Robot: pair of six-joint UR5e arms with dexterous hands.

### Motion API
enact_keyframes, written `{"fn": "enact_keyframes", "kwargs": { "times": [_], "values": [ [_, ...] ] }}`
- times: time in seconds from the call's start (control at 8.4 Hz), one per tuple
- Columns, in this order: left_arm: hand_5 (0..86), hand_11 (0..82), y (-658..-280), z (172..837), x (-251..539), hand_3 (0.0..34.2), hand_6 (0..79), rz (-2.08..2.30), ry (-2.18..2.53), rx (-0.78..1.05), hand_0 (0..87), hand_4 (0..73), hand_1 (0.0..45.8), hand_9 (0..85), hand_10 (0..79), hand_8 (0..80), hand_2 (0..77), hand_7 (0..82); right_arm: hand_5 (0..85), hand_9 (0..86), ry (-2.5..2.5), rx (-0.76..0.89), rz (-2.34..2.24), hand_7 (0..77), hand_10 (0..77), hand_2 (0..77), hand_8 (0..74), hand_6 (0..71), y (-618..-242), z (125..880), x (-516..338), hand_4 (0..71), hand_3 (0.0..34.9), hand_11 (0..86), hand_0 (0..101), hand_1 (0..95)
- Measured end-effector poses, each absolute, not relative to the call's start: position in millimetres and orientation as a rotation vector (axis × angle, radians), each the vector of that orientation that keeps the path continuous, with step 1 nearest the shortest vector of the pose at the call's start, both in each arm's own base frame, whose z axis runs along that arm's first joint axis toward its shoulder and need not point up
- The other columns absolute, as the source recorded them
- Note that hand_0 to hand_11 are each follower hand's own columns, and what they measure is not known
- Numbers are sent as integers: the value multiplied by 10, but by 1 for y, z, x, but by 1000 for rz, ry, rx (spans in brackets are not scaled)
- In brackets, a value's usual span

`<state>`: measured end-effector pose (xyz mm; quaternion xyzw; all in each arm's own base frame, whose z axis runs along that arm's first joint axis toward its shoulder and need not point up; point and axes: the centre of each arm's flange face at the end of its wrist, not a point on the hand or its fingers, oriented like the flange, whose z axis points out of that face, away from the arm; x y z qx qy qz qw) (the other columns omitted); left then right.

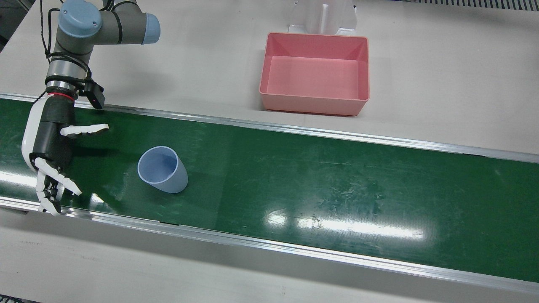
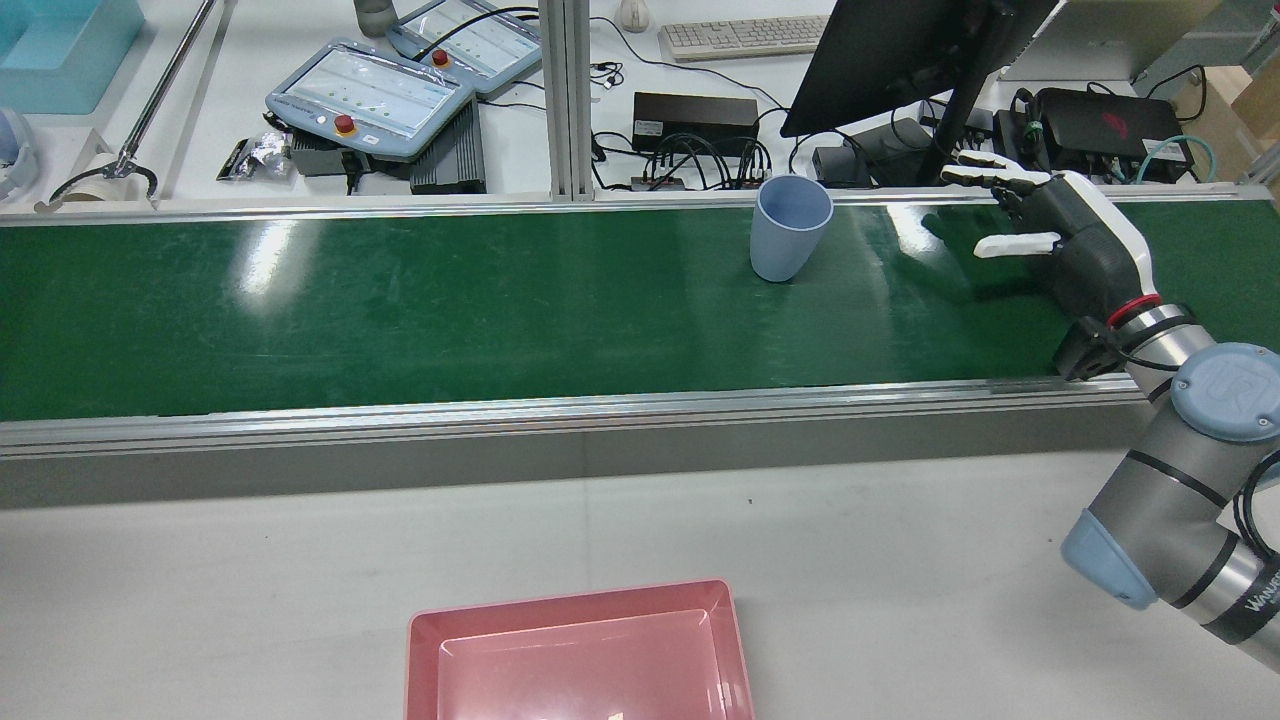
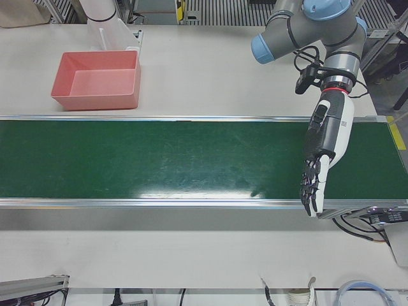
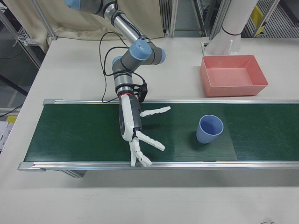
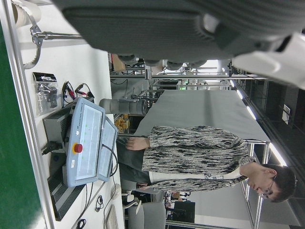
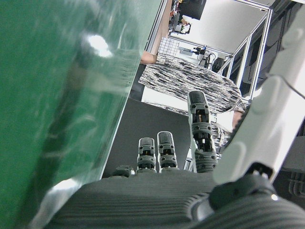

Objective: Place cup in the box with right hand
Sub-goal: 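Close the right hand around the light blue cup and lift it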

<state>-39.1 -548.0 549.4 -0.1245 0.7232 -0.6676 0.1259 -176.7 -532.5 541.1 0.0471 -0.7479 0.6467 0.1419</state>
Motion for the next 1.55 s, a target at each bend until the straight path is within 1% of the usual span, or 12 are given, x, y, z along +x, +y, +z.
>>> {"fn": "enact_keyframes", "kwargs": {
  "times": [0.12,0.24,0.36,0.48,0.71,0.83,0.95,1.07,1.19,1.31,1.43,1.55],
  "values": [
    [5,0,-548,549,-39,0,0,-1944,2107,-362,0,11,5,0,0,0,11,5,38,158,-2157,138,1865,240,5,22,76,60,-533,541,-177,245,0,16,471,71],
    [0,0,-548,549,-39,0,5,-1944,2107,-362,0,11,5,0,0,0,11,5,38,158,-2156,139,1863,240,5,38,76,60,-532,541,-178,229,0,16,471,98],
    [5,0,-548,549,-39,0,5,-1944,2106,-362,0,11,5,0,0,0,11,5,38,158,-2155,139,1862,240,5,22,76,60,-532,541,-178,235,0,16,470,54],
    [5,0,-548,549,-39,0,5,-1944,2107,-362,0,11,5,0,0,0,11,5,38,158,-2153,140,1863,240,5,16,76,54,-532,542,-178,235,0,16,470,115],
    [5,0,-548,549,-39,0,0,-1943,2107,-362,0,11,5,0,0,0,11,5,38,158,-2148,143,1866,240,5,33,76,60,-532,544,-177,235,0,33,470,49],
    [5,0,-548,549,-39,0,5,-1944,2106,-362,0,11,5,0,0,0,11,5,38,169,-2145,147,1868,256,16,158,76,60,-531,545,-177,218,0,22,470,109],
    [5,0,-548,549,-39,0,5,-1944,2106,-362,0,11,5,0,0,0,11,5,38,196,-2143,155,1870,295,16,76,98,76,-532,545,-175,256,0,22,478,65],
    [5,0,-548,549,-39,0,5,-1944,2106,-363,0,11,5,0,0,0,11,5,38,196,-2142,181,1870,295,16,76,98,76,-534,544,-169,256,0,49,478,65],
    [5,0,-548,549,-39,0,5,-1944,2106,-363,0,11,5,0,0,0,11,5,65,311,-2140,218,1876,425,109,22,213,136,-536,542,-156,278,0,169,493,115],
    [5,0,-548,549,-39,0,5,-1944,2106,-362,0,11,5,0,0,0,11,5,115,425,-2138,250,1884,535,224,65,316,256,-537,538,-143,311,0,284,608,153],
    [0,0,-548,549,-39,0,5,-1944,2106,-362,0,11,5,0,0,0,11,5,175,475,-2148,273,1884,595,333,180,382,333,-536,530,-133,327,0,387,737,147],
    [0,0,-548,550,-39,0,0,-1944,2106,-362,0,11,5,0,0,0,11,5,196,496,-2173,290,1872,616,365,284,420,355,-535,516,-124,338,8,431,799,109]
  ]
}}
